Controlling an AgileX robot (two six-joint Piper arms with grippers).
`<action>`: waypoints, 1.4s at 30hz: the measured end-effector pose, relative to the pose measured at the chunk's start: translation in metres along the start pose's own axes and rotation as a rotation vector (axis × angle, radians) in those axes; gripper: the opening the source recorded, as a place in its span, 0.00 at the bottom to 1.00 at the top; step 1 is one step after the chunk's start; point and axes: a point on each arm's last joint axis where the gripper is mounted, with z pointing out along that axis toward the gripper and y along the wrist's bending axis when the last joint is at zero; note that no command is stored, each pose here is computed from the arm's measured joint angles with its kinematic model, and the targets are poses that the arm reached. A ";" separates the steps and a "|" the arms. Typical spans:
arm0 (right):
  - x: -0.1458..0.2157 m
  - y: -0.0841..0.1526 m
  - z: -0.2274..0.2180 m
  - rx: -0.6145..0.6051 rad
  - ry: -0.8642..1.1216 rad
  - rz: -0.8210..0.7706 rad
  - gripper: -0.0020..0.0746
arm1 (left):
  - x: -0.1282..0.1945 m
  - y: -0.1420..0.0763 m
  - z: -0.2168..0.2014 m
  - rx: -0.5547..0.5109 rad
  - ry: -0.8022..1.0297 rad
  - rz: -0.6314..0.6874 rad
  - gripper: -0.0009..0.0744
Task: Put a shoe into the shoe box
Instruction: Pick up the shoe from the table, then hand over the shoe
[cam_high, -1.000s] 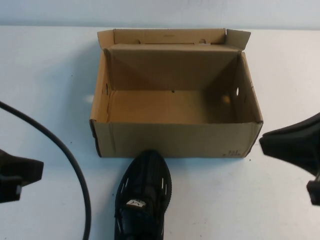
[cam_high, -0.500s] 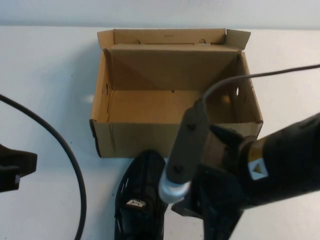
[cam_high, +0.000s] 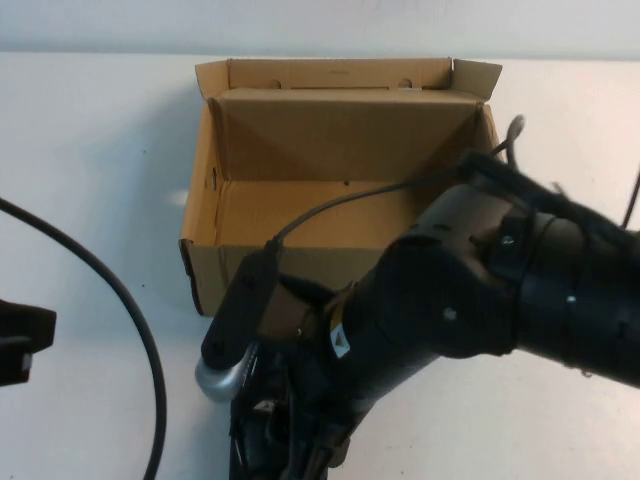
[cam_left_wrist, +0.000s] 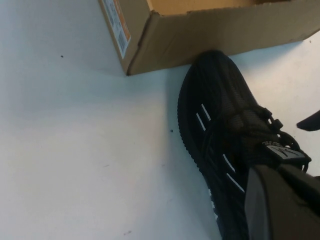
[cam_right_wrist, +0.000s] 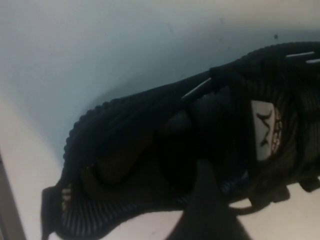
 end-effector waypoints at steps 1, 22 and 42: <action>-0.001 -0.001 0.007 -0.001 0.007 0.002 0.58 | 0.000 0.000 0.000 0.000 0.000 0.000 0.01; -0.028 -0.010 0.018 0.016 0.007 -0.015 0.05 | 0.002 -0.003 -0.007 0.000 -0.016 0.089 0.04; -0.087 -0.017 -0.111 0.143 -0.216 0.114 0.04 | -0.012 -0.026 -0.060 0.039 -0.317 0.232 0.89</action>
